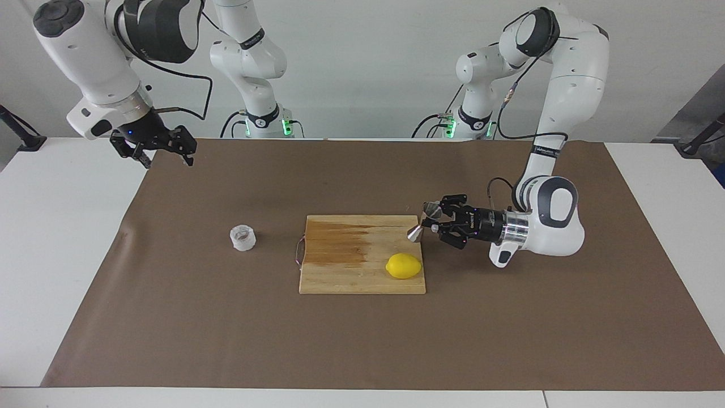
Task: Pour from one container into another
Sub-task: 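Lift and carry the steel cup with the left gripper onto the board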
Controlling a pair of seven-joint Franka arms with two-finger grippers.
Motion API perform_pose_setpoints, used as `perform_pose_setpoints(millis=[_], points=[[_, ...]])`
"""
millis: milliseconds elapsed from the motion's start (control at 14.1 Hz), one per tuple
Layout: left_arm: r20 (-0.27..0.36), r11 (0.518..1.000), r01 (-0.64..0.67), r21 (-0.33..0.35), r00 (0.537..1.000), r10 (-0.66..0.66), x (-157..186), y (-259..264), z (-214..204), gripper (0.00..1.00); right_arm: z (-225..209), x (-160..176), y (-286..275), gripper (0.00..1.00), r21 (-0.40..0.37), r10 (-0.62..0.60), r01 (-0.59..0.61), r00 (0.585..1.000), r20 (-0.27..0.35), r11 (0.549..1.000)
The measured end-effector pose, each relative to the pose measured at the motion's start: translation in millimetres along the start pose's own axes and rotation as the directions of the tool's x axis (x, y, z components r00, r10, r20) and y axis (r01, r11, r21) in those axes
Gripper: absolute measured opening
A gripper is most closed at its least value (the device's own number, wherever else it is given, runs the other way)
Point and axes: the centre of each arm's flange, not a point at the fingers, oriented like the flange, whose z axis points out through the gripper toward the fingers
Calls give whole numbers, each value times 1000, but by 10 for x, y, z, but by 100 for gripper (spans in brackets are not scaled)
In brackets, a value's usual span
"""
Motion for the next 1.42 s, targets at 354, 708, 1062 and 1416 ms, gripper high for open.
perform_pose_setpoints(millis=[354, 708, 1062, 1416], points=[[11, 989, 56, -134, 998, -55, 193, 54, 789, 46, 0, 0, 0, 100, 0, 0, 0, 1000, 0, 1000], [5, 955, 88, -282, 996, -90, 463, -98, 1406, 46, 0, 0, 0, 100, 0, 0, 0, 1000, 0, 1000], [-3, 920, 106, -377, 993, -115, 614, -242, 1466, 46, 0, 0, 0, 100, 0, 0, 0, 1000, 0, 1000], [-47, 905, 85, -417, 992, -115, 734, -349, 1446, 46, 0, 0, 0, 100, 0, 0, 0, 1000, 0, 1000]])
